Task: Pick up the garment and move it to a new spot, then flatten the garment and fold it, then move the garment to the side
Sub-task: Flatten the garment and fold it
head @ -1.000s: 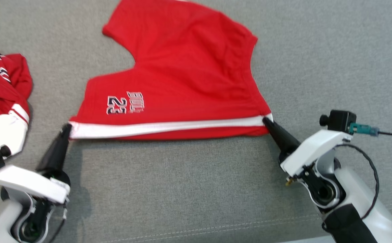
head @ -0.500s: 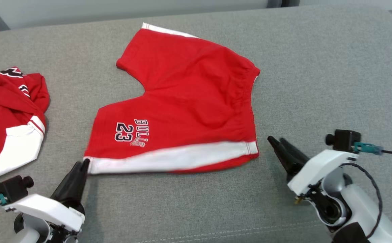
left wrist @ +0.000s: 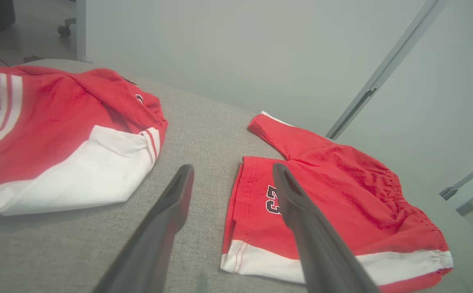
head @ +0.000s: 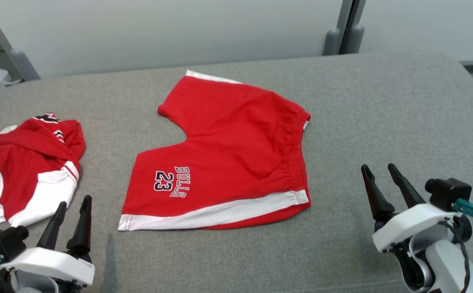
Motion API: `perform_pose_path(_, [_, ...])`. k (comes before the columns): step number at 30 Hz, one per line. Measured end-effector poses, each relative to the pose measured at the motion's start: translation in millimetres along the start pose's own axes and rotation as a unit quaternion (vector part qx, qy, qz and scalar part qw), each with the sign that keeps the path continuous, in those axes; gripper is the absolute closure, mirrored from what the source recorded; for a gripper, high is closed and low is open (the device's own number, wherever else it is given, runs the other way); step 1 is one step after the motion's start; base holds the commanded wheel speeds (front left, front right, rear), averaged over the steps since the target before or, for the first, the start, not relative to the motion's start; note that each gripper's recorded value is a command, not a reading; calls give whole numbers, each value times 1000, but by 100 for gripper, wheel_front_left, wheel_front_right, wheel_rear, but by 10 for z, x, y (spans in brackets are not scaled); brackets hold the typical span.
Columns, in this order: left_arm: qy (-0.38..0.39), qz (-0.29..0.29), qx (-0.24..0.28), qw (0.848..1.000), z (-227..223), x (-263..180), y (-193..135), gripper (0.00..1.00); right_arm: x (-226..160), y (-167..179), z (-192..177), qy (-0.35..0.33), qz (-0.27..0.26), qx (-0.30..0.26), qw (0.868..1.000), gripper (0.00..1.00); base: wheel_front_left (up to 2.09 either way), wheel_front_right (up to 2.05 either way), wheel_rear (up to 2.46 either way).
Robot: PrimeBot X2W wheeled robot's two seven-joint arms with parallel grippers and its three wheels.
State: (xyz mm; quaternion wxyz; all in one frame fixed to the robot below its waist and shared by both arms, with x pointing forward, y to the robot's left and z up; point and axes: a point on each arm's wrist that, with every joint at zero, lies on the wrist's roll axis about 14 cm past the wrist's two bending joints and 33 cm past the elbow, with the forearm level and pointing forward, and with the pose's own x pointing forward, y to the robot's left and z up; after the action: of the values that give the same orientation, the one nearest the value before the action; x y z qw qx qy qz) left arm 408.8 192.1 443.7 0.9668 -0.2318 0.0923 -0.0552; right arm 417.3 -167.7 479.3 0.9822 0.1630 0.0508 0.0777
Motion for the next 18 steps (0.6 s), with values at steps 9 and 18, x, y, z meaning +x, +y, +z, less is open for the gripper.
perform_pose_path(9, [-47,8,59,997,106,-303,-93,0,-209,54,112,-40,-8,-55,998,0,0,0,0])
perform_pose_path(18, [-60,19,105,992,90,-531,-111,0,-470,185,33,-54,-13,-59,997,0,0,0,0])
